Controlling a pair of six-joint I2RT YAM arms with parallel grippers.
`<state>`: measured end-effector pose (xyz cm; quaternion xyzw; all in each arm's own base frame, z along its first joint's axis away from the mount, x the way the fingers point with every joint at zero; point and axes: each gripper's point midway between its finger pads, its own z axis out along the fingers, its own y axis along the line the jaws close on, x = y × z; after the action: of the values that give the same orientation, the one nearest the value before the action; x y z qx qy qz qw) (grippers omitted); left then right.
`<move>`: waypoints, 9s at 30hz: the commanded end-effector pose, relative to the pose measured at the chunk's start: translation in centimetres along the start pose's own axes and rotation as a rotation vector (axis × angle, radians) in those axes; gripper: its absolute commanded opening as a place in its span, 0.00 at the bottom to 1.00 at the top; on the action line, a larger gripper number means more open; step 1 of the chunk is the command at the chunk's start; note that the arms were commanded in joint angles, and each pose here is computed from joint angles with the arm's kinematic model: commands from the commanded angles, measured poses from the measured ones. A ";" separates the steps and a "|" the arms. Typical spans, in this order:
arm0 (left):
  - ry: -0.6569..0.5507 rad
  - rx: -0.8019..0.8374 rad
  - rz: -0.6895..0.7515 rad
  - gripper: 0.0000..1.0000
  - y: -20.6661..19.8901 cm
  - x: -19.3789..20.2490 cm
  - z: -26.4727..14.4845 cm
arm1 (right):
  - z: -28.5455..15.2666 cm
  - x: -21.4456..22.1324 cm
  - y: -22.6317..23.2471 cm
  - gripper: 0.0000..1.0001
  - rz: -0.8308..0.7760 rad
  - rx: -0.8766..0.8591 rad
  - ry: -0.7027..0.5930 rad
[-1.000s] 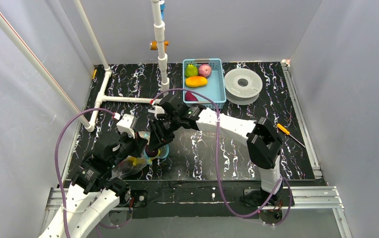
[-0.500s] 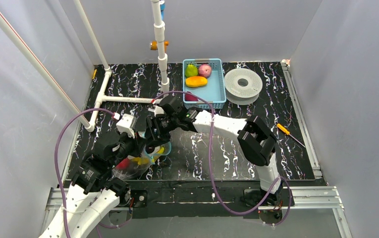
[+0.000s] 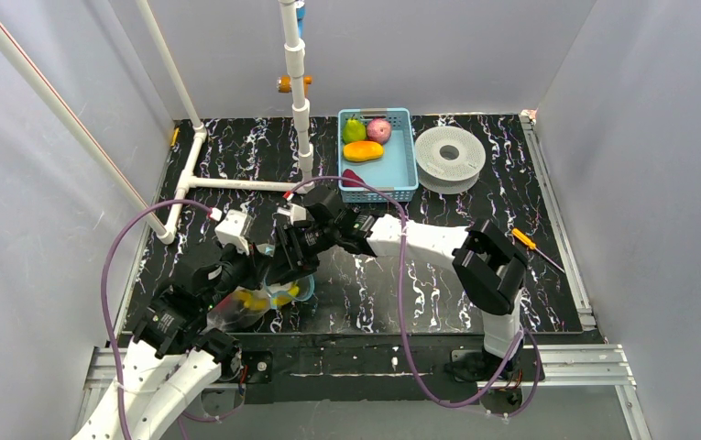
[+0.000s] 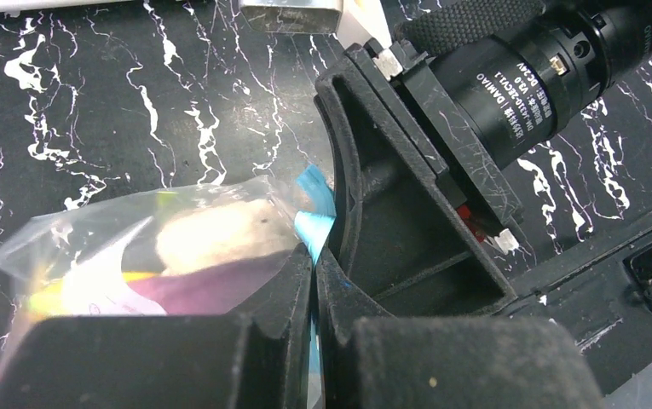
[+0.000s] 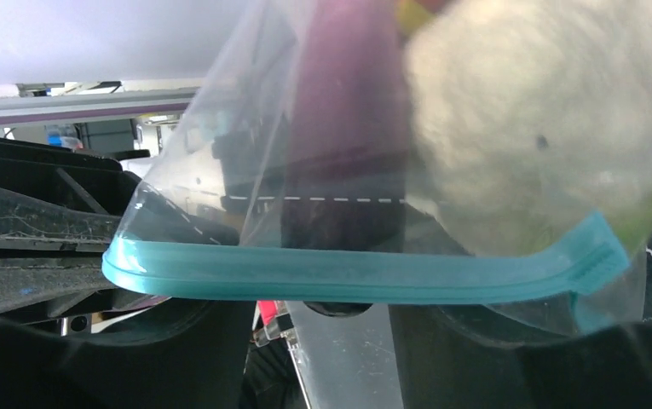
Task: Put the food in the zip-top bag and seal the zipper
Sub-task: Place the fake vegetable in the zipper food storage bag, then adjust the zipper food storage bag at the center of the board, then pick up the fake vegetable from the bin, then place the fake vegetable in the zipper food storage bag.
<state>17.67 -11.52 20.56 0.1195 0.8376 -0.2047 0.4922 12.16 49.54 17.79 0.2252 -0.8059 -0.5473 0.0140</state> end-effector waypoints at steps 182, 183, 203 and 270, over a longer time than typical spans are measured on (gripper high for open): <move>-0.036 -0.106 -0.531 0.00 -0.6 -2.2 -3.2 | -18.7 -22.7 -27.4 0.77 -0.130 0.752 -0.289; -0.036 -0.105 -0.532 0.00 -0.6 -2.1 -3.2 | -18.7 -22.7 -27.4 0.75 -0.131 0.751 -0.288; -0.058 -0.084 -0.537 0.00 -0.9 -2.5 -3.3 | -27.2 -21.5 -10.6 0.25 -0.296 0.686 -0.581; 0.053 0.069 -0.449 0.00 -4.7 -5.4 -0.4 | -11.4 1.9 -0.3 0.51 -0.698 0.213 -0.087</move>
<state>18.09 -14.86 24.15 -0.0650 0.8652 -0.3110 0.3880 14.54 39.17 20.15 0.4469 -0.7563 -0.4274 -0.2137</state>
